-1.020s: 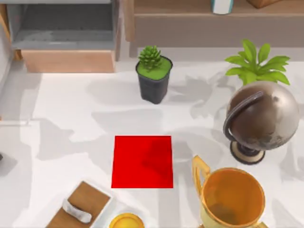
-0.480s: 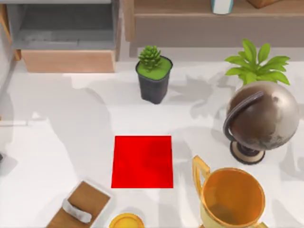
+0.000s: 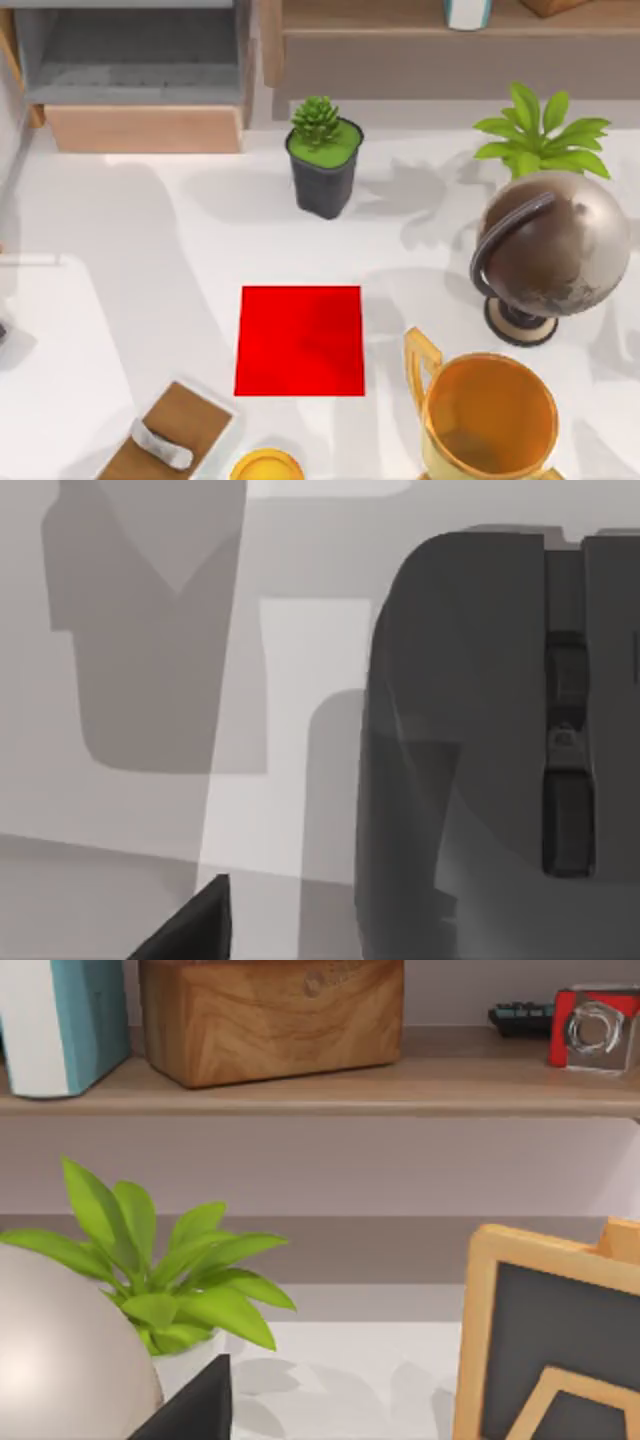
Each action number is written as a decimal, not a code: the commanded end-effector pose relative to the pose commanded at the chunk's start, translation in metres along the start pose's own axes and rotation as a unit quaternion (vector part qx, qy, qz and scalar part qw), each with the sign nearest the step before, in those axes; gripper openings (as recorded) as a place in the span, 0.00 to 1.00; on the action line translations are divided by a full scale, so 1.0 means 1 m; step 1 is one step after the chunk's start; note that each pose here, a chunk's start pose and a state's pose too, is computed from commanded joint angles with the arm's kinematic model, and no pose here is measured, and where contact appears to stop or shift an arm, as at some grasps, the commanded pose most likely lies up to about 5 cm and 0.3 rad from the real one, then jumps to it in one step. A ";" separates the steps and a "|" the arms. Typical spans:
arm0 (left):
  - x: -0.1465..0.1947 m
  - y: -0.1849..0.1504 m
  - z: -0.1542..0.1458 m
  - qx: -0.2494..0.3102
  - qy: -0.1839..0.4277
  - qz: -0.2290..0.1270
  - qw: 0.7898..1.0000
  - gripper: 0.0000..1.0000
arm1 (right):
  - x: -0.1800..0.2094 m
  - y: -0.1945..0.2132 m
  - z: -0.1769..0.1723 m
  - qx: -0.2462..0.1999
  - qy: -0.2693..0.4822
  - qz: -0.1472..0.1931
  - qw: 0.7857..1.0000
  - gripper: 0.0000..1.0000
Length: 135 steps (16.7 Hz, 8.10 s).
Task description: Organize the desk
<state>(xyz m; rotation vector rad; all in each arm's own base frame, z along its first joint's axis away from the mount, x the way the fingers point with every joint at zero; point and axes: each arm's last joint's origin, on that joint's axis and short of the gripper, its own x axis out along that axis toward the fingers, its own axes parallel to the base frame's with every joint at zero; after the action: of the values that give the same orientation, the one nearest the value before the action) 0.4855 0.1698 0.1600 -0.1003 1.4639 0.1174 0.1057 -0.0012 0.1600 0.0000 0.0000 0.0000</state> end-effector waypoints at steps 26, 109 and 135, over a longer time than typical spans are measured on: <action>0.030 0.000 0.000 0.000 0.000 0.000 1.000 0.92 | 0.000 0.000 0.000 0.000 0.000 0.000 1.000 1.00; -0.023 -0.394 -0.252 0.075 -0.025 -0.036 0.996 0.00 | 0.000 0.000 0.000 0.000 0.000 0.000 1.000 1.00; -0.002 -0.390 -0.258 0.078 0.000 -0.011 0.997 1.00 | 0.000 0.000 0.000 0.000 0.000 0.000 1.000 1.00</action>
<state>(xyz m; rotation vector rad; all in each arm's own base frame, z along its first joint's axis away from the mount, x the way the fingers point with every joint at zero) 0.2862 -0.2527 0.1335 0.0104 1.4670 -0.0151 0.1057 -0.0012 0.1600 0.0000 0.0000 0.0000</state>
